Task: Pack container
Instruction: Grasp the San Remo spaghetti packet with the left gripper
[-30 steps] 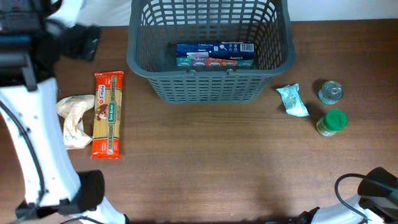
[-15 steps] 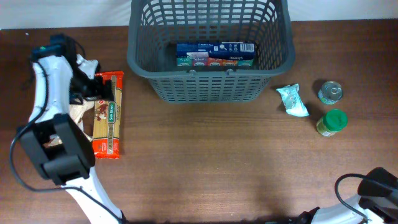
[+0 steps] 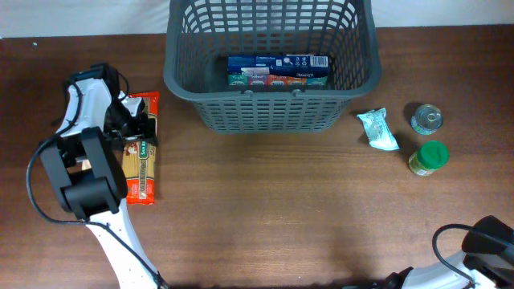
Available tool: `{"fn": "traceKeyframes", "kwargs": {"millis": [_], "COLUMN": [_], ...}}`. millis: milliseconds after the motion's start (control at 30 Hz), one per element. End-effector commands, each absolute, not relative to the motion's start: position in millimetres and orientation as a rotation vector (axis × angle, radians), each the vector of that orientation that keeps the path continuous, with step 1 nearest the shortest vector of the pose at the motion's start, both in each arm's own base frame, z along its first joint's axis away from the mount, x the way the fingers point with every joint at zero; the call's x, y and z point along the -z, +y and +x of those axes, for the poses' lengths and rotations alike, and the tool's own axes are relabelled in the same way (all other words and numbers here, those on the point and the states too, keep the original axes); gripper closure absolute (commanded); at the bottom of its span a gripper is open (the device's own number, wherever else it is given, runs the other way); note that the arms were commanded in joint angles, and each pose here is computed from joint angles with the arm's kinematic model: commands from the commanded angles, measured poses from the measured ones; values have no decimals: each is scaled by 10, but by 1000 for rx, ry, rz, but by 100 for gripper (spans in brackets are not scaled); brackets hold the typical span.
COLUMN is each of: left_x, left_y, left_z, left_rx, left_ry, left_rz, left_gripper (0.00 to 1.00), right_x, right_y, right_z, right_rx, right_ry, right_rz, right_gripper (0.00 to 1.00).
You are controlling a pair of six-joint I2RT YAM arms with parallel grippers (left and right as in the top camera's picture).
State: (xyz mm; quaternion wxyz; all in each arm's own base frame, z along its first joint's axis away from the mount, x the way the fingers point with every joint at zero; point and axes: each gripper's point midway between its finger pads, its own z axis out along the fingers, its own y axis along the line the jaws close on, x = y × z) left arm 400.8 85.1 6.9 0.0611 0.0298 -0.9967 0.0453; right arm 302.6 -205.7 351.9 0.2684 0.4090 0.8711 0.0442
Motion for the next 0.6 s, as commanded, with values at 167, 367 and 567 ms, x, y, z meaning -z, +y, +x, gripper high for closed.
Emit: {"fn": "traceKeyframes", "kwargs": {"millis": [167,367,567], "left_x": [90,-129,-945], "left_y": [819,899,1001], "left_z": [3974,3927,4351], "left_rx": [-167,-101,-50], "left_ry": [-2981,-2943,-3115], "left_rz": [105,98,100], "left_gripper": [98,98,98], "right_x": [-3525,-3525,-3525], "right_y": [-2037,-2036,-2036], "right_z": [3010,3009,3010], "right_rx": [-132,-133,-133], "right_ry": [2347,2348,2348], "right_rz": [1109,1109,1109], "right_gripper": [1,1,1]}}
